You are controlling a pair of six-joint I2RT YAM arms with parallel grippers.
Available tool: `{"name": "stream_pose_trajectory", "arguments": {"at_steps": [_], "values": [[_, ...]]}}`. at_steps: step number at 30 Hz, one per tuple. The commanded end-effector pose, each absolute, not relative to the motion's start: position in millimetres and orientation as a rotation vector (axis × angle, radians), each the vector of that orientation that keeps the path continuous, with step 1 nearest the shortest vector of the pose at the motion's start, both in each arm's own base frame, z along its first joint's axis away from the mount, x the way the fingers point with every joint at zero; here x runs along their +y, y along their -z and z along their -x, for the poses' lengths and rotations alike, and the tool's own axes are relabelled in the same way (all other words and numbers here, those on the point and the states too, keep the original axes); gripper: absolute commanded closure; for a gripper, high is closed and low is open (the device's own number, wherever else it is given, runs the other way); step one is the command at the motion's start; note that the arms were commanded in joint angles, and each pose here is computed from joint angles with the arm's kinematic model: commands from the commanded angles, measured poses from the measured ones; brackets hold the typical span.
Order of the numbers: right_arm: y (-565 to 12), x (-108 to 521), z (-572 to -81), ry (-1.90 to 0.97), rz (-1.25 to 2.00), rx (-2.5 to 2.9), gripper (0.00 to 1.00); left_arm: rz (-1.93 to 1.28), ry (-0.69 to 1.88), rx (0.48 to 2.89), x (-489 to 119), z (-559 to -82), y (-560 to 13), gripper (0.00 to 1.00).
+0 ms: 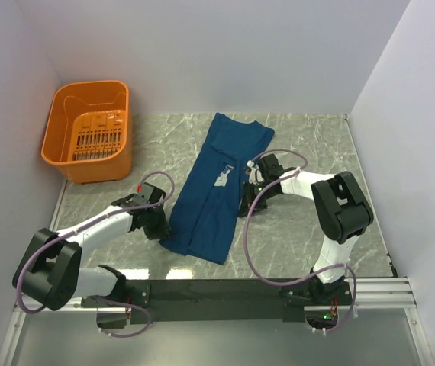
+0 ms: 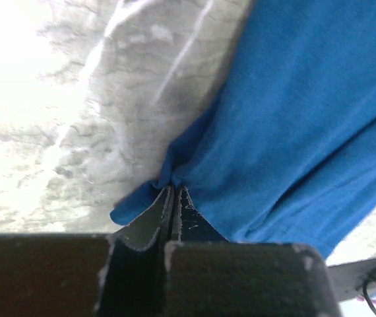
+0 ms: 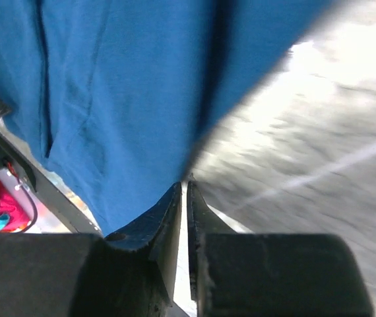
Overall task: Fold and stack the t-shirts
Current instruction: Fold the tshirt
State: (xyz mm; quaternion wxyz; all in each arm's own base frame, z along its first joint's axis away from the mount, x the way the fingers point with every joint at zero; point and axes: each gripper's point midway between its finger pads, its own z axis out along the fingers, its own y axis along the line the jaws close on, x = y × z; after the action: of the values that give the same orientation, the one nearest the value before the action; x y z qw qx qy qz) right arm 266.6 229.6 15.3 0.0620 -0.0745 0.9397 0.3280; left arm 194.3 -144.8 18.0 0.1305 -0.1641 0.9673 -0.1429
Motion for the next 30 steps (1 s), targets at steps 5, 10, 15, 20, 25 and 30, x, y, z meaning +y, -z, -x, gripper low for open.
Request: {"name": "stream_pose_trajectory", "arguments": {"at_steps": [5, 10, 15, 20, 25, 30], "values": [[-30, 195, -281, -0.911, 0.21, 2.796, 0.92, 0.488, 0.658, 2.764, -168, -188, -37, 0.99], [-34, 191, -275, -1.001, 0.212, 2.807, 0.72, 0.505, 0.736, 2.769, -173, -178, -34, 0.99], [-35, 209, -276, -1.075, 0.219, 2.794, 0.5, 0.574, 0.71, 2.738, -161, -178, -33, 0.99], [-19, 224, -272, -1.054, 0.239, 2.868, 0.49, 0.585, 0.791, 2.726, -167, -177, -40, 0.99], [-6, 231, -276, -1.075, 0.19, 2.919, 0.54, 0.6, 0.842, 2.72, -171, -175, -41, 0.99], [3, 234, -275, -1.07, 0.182, 2.957, 0.68, 0.638, 0.852, 2.702, -166, -177, -41, 0.99]]}}
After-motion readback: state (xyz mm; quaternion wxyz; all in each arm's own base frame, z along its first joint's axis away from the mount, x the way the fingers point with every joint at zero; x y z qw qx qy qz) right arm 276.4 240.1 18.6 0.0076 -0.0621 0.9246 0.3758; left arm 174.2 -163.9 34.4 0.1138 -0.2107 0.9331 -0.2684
